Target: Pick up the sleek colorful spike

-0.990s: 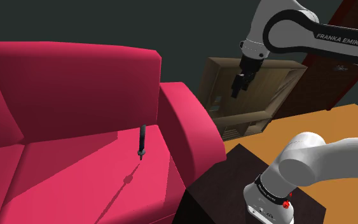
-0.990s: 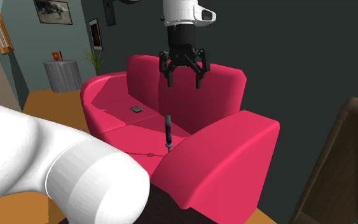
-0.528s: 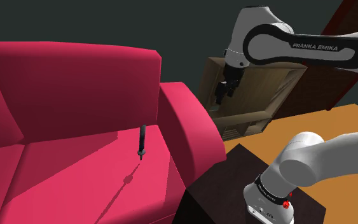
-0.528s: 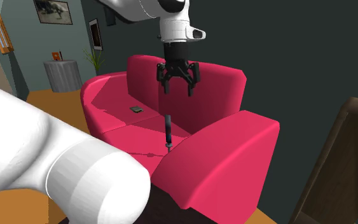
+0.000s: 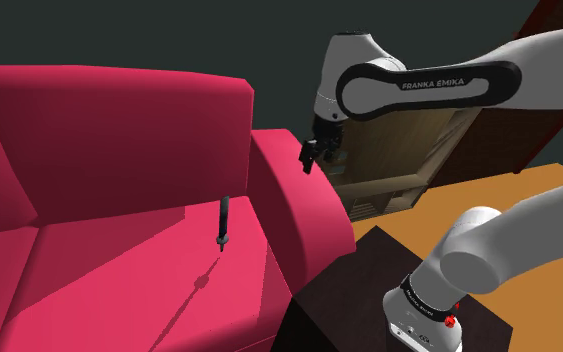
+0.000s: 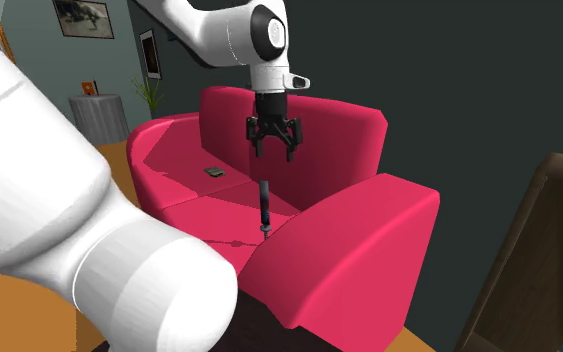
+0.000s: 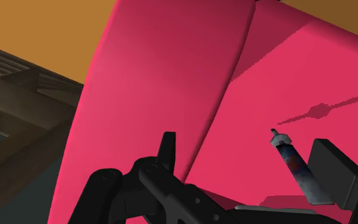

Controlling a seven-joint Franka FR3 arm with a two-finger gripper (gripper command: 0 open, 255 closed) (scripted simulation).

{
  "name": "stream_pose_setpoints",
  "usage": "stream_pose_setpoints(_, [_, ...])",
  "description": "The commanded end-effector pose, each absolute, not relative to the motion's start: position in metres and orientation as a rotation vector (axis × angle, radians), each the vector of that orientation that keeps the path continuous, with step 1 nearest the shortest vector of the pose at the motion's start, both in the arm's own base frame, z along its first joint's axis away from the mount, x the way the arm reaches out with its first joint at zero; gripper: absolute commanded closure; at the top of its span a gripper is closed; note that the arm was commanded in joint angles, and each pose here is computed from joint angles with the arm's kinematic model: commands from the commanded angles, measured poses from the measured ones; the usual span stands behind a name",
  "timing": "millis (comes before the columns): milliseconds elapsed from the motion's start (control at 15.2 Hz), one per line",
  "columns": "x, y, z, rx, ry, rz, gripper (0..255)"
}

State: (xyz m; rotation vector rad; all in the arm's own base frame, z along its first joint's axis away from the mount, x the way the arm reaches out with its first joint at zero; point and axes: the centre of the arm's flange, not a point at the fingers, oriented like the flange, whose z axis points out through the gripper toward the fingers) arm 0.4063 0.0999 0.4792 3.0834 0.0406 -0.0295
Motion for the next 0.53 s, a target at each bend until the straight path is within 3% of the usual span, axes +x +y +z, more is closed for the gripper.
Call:
stream_pose_setpoints(0, [0.42, 0.116, 0.459, 3.089, 0.029, -0.025, 0])
stream_pose_setpoints(462, [0.472, 0.169, 0.409, 3.106, -0.009, -0.011, 0])
